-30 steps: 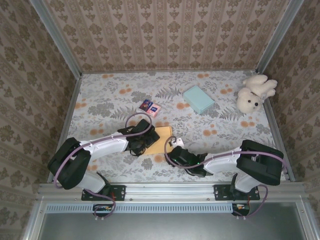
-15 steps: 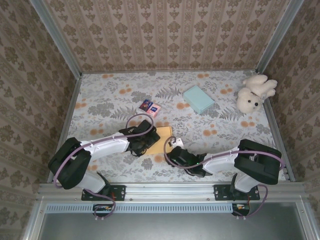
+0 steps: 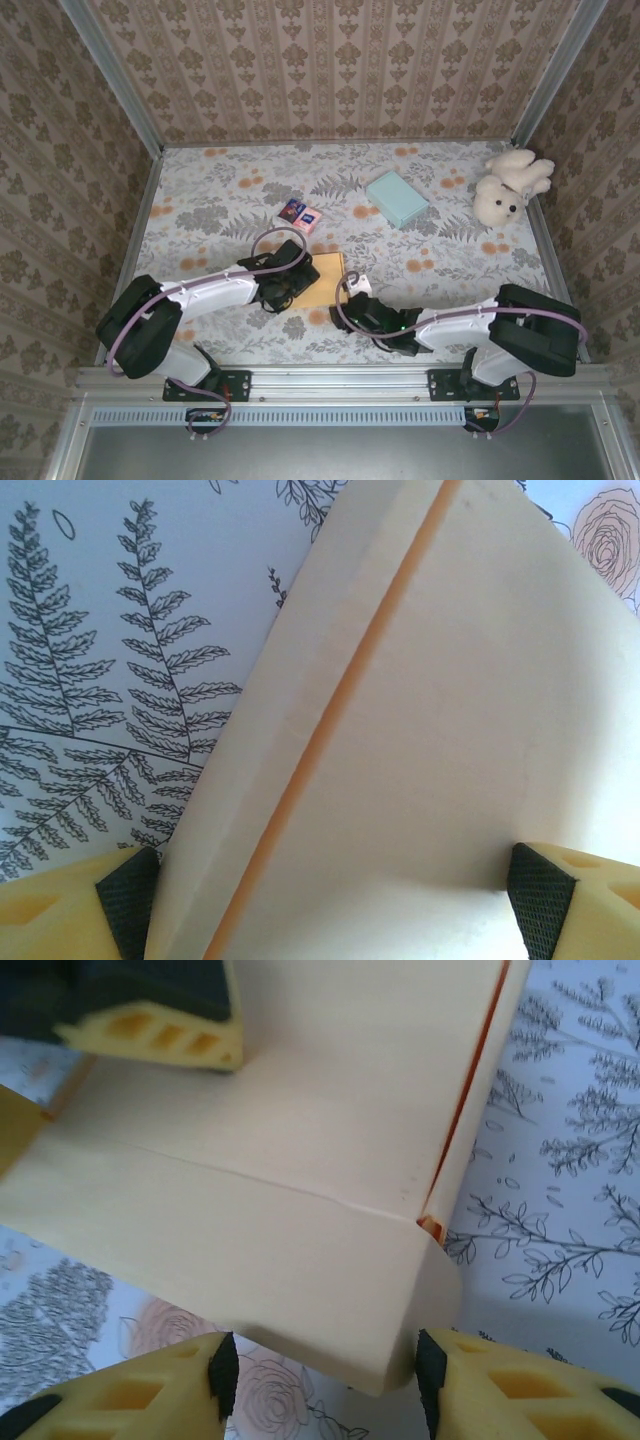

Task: Fold the paper box

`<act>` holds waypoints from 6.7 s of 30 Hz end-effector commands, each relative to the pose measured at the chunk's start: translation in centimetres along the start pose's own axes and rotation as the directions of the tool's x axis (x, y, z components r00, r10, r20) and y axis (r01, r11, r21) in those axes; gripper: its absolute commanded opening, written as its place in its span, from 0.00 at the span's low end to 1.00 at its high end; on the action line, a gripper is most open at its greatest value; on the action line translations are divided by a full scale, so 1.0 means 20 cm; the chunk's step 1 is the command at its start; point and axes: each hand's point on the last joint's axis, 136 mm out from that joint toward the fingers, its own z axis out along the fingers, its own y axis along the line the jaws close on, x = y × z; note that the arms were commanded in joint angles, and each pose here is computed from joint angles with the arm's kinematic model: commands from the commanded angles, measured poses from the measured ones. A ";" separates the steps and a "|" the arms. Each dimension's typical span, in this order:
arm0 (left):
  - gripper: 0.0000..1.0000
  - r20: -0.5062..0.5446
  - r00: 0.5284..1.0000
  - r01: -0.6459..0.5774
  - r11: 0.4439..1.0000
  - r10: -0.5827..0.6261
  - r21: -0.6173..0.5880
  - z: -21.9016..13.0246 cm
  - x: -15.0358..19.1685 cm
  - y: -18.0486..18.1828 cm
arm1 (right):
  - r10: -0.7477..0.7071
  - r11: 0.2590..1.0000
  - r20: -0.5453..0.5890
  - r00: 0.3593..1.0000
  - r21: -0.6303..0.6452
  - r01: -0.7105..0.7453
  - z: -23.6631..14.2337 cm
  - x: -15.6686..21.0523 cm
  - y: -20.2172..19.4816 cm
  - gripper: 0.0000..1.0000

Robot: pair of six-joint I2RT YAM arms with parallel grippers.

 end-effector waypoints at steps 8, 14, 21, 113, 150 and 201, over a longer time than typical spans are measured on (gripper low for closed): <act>0.90 -0.053 0.999 -0.023 0.959 0.008 -0.282 0.05 0.06 0.41 | -0.005 0.999 0.024 1.000 0.051 0.003 -0.04 -0.11 -0.02 0.57; 0.90 -0.056 0.998 -0.024 0.959 0.009 -0.283 0.05 0.07 0.40 | 0.024 0.998 -0.006 1.000 0.060 -0.024 0.01 -0.10 -0.06 0.62; 0.90 -0.055 0.998 -0.023 0.959 0.008 -0.282 0.05 0.06 0.40 | 0.083 0.996 -0.045 0.996 0.033 -0.082 0.08 -0.06 -0.07 0.59; 0.90 -0.054 0.999 -0.012 0.953 -0.005 -0.303 0.07 0.05 0.45 | 0.032 0.998 -0.089 0.996 0.052 -0.028 0.15 0.19 -0.17 0.50; 0.89 -0.080 0.997 -0.022 0.953 -0.003 -0.303 0.09 0.06 0.44 | -0.094 0.990 -0.019 0.995 0.100 0.095 0.24 0.17 -0.19 0.54; 0.97 0.095 0.981 -0.170 0.985 0.171 -0.022 -0.29 -0.05 0.11 | 0.133 0.987 -0.058 0.989 0.099 -0.127 0.00 -0.08 -0.24 0.54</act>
